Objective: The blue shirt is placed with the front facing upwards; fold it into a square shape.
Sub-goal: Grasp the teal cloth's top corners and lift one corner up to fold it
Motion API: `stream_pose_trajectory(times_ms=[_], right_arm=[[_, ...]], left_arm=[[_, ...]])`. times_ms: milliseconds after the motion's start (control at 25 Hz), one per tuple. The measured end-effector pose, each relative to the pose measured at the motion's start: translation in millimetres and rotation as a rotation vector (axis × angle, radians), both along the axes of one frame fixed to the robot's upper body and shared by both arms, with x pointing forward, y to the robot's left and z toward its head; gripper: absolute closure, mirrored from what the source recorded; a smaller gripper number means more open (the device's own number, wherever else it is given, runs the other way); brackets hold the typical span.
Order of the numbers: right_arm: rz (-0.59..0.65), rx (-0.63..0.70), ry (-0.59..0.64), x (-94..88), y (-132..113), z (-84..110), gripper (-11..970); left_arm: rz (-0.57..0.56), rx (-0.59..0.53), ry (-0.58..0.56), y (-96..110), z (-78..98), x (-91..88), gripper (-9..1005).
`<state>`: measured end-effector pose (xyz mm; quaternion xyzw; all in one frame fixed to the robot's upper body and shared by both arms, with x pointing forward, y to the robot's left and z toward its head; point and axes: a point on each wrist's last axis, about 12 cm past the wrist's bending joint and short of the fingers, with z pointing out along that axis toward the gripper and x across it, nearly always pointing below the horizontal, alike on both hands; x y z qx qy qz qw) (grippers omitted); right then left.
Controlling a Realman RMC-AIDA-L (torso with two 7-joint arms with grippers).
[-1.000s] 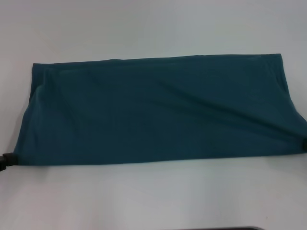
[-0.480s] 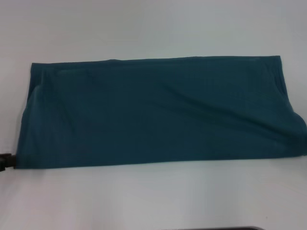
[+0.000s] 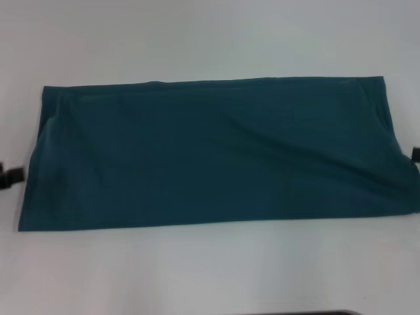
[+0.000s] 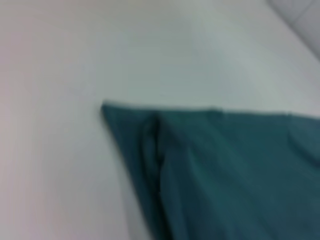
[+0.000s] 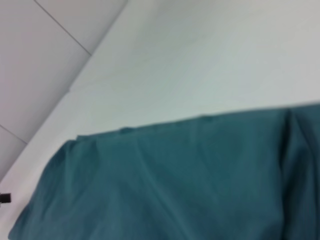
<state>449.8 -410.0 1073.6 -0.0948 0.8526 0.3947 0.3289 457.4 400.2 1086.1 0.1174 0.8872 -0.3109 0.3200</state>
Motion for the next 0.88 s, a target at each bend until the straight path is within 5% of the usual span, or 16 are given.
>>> stream_pose_trajectory(times_ms=[120, 400, 880], right_arm=[[0.008, -0.004, -0.003, 17.2, 6.4, 4.1, 528], [0.044, -0.055, 0.057, 45.1, 22.3, 4.9, 571], [0.124, -0.08, 0.115, 50.9, 34.8, -0.1, 737]], left_arm=[[-0.033, -0.018, -0.036, -13.9, 3.0, 14.9, 366], [-0.046, -0.037, -0.068, -43.1, -5.9, 42.8, 303], [-0.035, -0.082, -0.077, -54.3, -10.9, 52.4, 304]])
